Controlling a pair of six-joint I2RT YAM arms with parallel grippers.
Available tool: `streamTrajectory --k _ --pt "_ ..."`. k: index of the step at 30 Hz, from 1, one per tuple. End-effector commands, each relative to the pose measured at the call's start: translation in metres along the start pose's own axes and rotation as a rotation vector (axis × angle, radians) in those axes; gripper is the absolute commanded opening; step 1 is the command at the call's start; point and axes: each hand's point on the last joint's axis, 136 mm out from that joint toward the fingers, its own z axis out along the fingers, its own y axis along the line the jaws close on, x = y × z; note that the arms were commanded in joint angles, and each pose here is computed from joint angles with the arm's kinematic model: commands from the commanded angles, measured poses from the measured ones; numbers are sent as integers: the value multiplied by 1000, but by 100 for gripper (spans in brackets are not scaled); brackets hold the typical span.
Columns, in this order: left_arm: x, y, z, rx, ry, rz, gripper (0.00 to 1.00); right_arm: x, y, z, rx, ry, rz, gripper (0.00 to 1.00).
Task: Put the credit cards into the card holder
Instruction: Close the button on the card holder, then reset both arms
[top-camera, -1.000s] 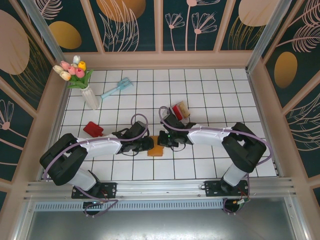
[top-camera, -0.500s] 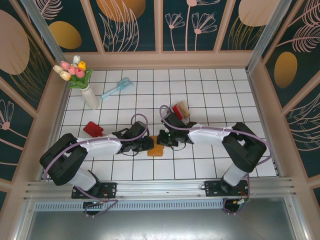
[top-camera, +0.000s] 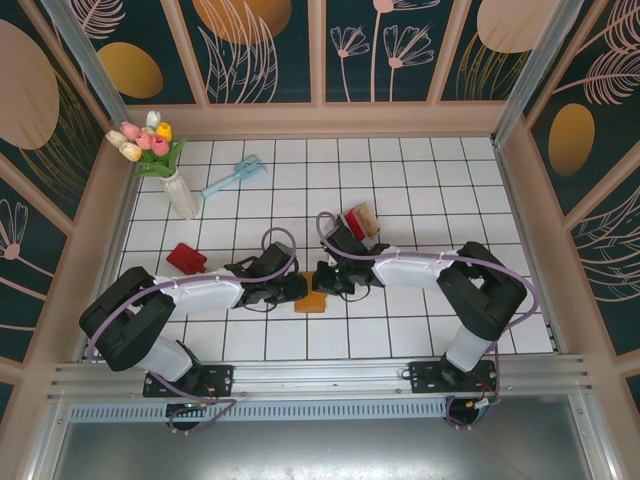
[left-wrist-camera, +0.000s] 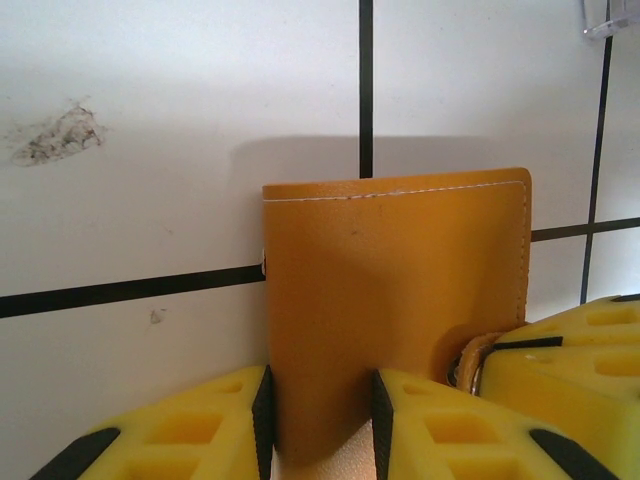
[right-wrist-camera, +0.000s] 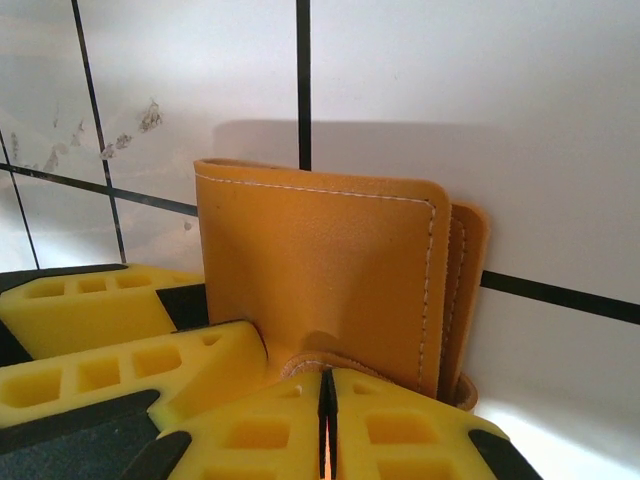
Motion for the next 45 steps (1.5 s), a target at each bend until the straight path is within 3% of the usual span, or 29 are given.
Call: streamTrajectory --k 1,7,12,15,19,22,27,32,33,35,40,45 --pt "6 10 1 -39 13 15 32 22 -29 17 124 87 8 12" --pt "6 11 0 -36 6 9 31 27 -66 25 349 109 29 11" --pt "7 13 -1 -29 -5 -2 30 40 -76 37 409 161 24 11" --pt "4 10 -4 -17 -19 -1 31 30 -65 28 398 99 11 12" --pt "-6 -2 -15 27 -65 13 33 -18 -16 -16 316 -131 -69 16" --pt "-22 -12 -34 55 -153 18 37 -57 -7 -80 323 -394 -73 33" --pt "-59 -9 -80 14 -396 38 53 -101 -70 -209 560 -862 39 68" --pt "-106 45 -145 -254 -742 30 83 -113 -139 -293 791 -1234 -1 90" --pt "-114 56 -158 -291 -800 20 88 -113 -155 -300 819 -1271 5 98" --pt "-129 84 -185 -381 -923 -17 98 -119 -183 -304 820 -1300 -23 99" --pt "-149 137 -226 -587 -1102 -42 99 -128 -229 -298 760 -1344 -64 99" --pt "-159 189 -238 -728 -1184 -158 98 -143 -232 -279 660 -1344 -190 99"
